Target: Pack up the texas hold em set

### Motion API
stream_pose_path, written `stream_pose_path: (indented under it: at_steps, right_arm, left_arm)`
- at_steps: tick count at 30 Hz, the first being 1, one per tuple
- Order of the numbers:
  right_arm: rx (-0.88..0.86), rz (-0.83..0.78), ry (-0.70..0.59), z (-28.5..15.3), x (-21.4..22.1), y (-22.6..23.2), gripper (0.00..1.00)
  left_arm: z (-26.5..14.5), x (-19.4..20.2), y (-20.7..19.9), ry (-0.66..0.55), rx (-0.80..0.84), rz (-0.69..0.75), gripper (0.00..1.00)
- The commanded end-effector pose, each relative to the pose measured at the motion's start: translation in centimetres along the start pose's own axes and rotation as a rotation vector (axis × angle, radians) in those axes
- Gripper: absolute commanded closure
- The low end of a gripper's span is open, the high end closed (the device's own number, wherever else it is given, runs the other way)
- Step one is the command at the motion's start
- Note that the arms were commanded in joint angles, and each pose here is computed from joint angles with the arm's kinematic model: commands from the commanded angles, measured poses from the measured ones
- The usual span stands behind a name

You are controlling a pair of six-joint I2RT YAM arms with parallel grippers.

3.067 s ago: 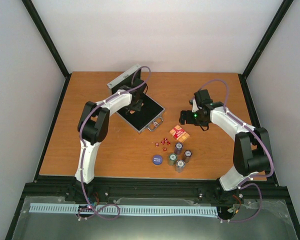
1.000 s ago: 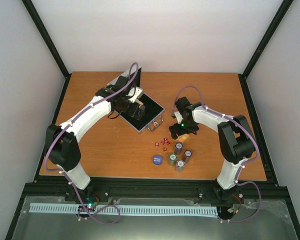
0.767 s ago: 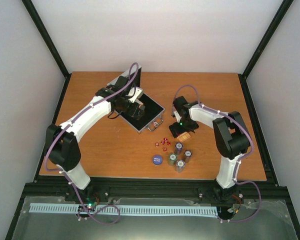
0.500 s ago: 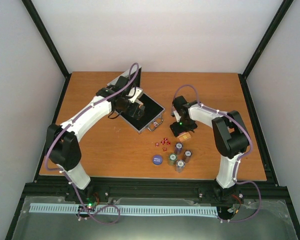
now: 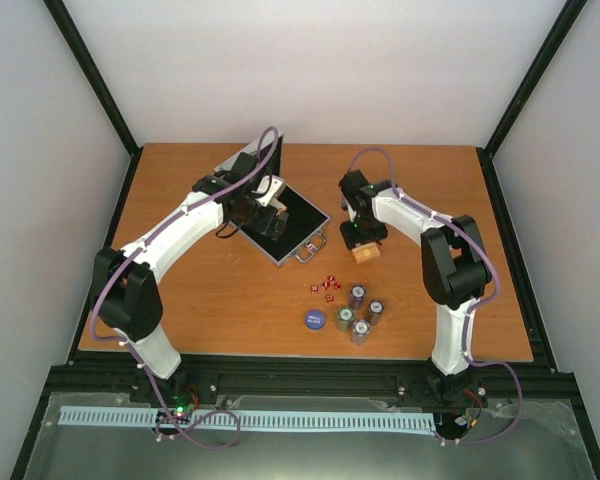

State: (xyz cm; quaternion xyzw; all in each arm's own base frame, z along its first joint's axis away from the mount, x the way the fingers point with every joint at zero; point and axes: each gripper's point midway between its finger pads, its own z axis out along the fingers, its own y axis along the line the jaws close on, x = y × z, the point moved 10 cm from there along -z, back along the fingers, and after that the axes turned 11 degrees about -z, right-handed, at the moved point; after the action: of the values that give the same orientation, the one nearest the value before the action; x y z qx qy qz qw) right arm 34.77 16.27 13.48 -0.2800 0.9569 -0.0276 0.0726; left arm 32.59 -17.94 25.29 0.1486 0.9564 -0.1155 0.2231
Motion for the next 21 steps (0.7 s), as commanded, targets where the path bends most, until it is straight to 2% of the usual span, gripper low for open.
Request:
stream_pose_path:
  at_steps: [1, 6, 13, 17, 21]
  right_arm:
    - [0.0, 0.117, -0.12, -4.9, -3.3, -0.7, 0.81]
    - [-0.135, 0.253, -0.236, -7.6, -6.5, -0.3, 0.8]
    - [-0.42, 0.525, -0.341, -7.9, -9.4, 1.7, 0.81]
    - [-0.488, 0.649, -0.375, -7.7, -11.0, 4.4, 0.83]
    - [-0.481, 0.719, -0.452, -7.9, -12.4, 7.0, 0.84]
  left_arm:
    - [-1.7, -0.7, -0.3, -0.038, -0.014, 0.001, 0.0]
    - [-3.8, -1.4, -0.4, -0.105, -0.029, -0.037, 0.0]
    - [-5.9, -1.5, 0.0, -0.198, -0.072, -0.085, 0.0]
    - [-7.0, -1.5, 0.0, -0.239, -0.068, -0.094, 0.0]
    - [-8.0, -1.3, 0.0, -0.269, -0.072, -0.089, 0.0]
